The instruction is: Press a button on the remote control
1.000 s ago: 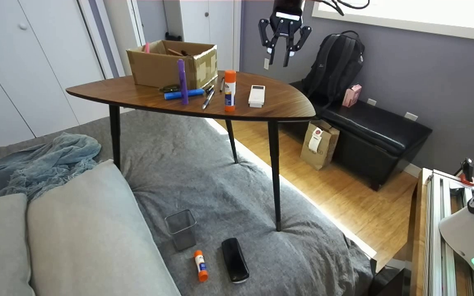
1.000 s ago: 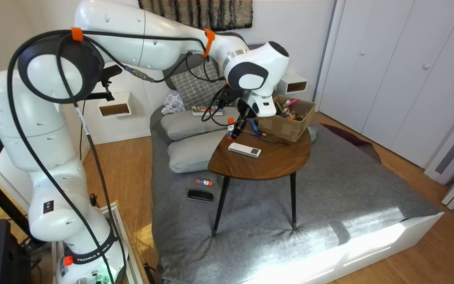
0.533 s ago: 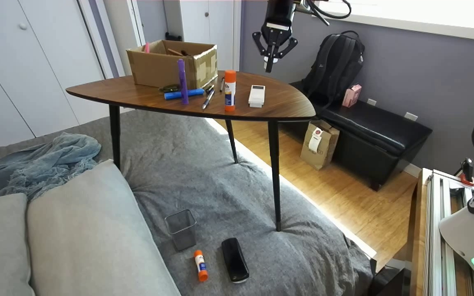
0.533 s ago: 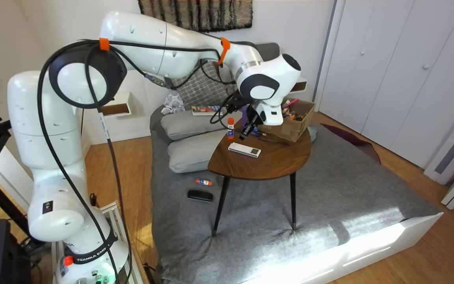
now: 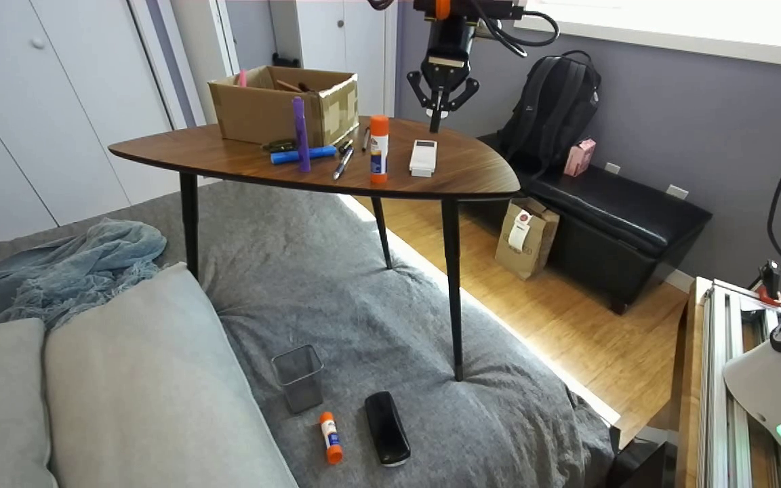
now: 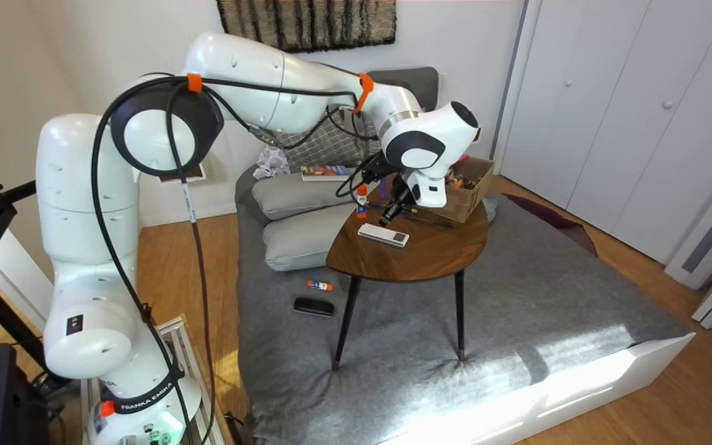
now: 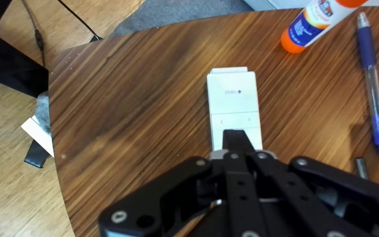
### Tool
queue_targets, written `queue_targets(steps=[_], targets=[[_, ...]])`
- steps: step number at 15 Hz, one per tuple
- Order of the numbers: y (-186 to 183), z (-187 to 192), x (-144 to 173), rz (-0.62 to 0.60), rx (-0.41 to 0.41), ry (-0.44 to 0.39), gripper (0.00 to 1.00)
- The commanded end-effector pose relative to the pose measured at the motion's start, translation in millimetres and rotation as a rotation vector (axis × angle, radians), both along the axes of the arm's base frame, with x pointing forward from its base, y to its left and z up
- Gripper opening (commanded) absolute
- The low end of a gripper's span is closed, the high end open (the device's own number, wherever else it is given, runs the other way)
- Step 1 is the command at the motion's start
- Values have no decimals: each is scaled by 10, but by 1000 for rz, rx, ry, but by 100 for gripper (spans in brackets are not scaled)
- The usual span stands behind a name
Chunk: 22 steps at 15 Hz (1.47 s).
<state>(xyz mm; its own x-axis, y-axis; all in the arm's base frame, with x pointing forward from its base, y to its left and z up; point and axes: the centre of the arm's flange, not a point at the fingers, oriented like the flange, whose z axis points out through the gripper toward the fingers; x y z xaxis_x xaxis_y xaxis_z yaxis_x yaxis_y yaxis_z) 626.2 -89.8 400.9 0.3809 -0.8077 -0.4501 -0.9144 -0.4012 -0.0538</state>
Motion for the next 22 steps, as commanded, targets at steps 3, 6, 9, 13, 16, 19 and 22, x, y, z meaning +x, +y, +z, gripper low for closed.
queue_targets(steps=[3,6,9,13,16,19,22], targets=[[-31,-33,146,-52,18,19,0],[-44,-55,168,-60,15,22,0],[-46,-71,172,-60,14,25,0],[-49,-86,175,-62,13,26,0],[-58,-94,180,-64,8,22,0],[-58,-104,187,-63,5,19,0],[-55,-110,198,-63,5,15,0]])
